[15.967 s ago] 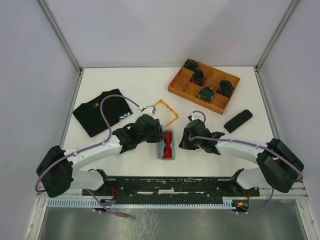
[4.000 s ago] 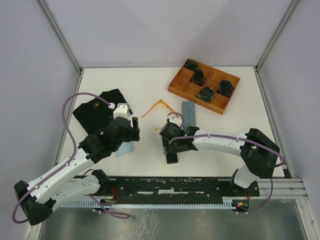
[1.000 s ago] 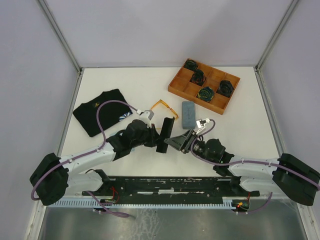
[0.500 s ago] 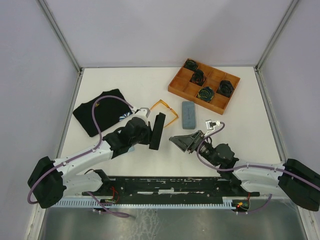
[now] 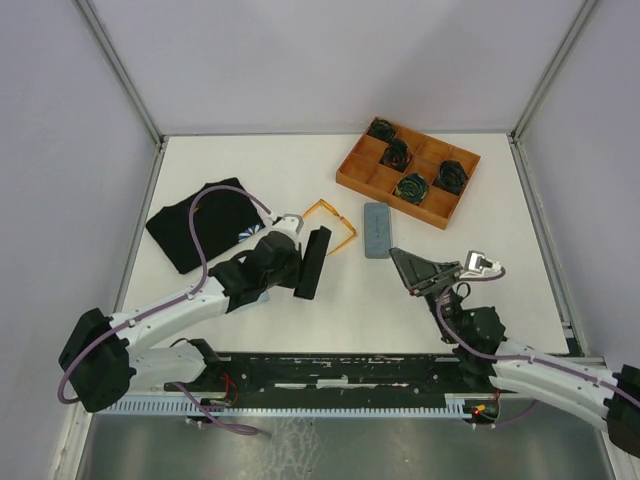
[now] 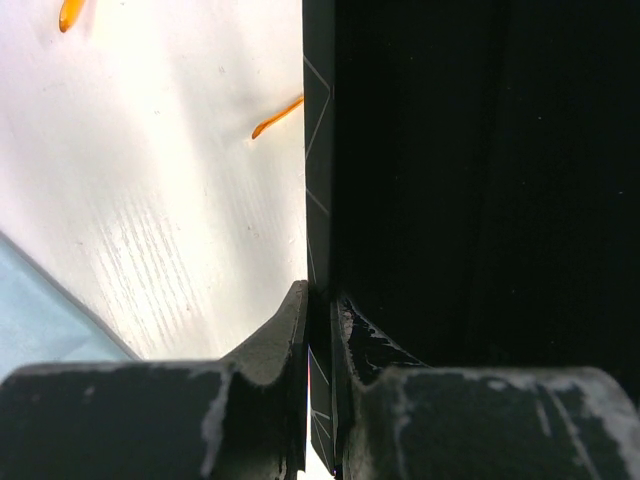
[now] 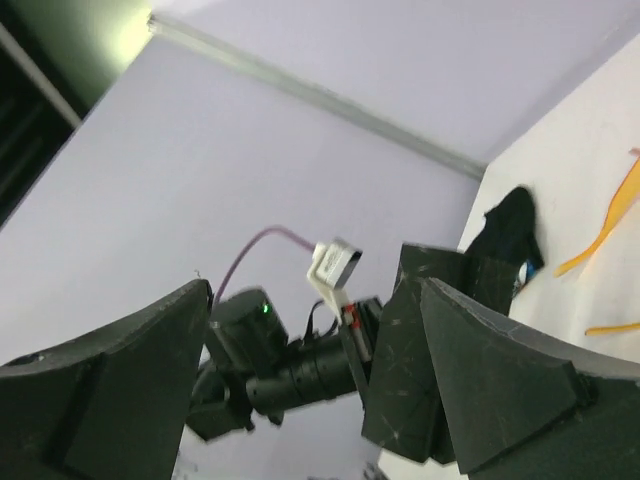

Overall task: Organize the sunglasses
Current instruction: Pick up the sunglasses case from the center of the board, then place the sunglasses case at the center of the board, then adjust the sunglasses case at the center of the board.

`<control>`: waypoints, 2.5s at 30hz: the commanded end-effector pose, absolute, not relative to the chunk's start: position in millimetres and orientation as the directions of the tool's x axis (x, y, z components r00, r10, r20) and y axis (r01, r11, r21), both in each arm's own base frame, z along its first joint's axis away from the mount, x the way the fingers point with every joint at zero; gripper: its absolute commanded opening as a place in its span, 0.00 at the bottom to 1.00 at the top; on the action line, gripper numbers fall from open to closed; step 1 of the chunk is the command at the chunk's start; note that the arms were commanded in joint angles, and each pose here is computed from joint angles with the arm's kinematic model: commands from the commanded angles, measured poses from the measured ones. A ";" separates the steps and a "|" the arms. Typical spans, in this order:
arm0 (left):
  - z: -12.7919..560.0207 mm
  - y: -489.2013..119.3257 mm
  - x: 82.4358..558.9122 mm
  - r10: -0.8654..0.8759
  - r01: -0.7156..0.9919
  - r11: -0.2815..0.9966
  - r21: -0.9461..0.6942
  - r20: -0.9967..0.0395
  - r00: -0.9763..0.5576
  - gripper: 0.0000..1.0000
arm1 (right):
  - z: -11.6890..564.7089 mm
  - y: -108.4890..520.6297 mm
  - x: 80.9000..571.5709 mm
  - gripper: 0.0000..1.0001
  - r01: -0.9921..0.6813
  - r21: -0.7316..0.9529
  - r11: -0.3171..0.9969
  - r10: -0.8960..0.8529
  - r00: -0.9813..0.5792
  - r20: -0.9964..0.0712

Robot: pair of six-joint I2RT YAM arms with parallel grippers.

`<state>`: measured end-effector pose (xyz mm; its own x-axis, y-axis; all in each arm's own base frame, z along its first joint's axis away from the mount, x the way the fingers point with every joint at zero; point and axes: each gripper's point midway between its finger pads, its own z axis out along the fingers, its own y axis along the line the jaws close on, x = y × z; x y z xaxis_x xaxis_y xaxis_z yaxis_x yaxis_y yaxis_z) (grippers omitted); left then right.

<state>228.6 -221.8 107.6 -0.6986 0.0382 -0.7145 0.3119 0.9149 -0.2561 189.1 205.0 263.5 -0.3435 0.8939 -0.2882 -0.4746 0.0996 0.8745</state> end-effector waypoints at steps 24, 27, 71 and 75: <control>77.1 -273.9 234.4 0.669 0.625 0.688 0.370 -0.658 -0.346 0.08 | 201.9 114.2 188.3 0.99 0.048 0.249 0.967 0.232 -0.561 -0.794; 67.9 -276.8 232.0 0.697 0.643 0.661 0.387 -0.635 -0.334 0.17 | 192.5 124.2 189.9 0.99 0.007 0.279 0.960 0.224 -0.615 -0.756; 111.9 -208.6 168.6 -0.087 0.294 0.904 -0.310 -0.807 -0.583 0.59 | 52.6 277.4 296.9 0.42 -0.560 0.168 0.811 -0.397 -0.737 -0.547; 114.8 -210.6 169.1 -0.086 0.298 0.903 -0.311 -0.808 -0.583 0.59 | 46.1 281.8 299.0 0.35 -0.557 0.182 0.811 -0.394 -0.749 -0.533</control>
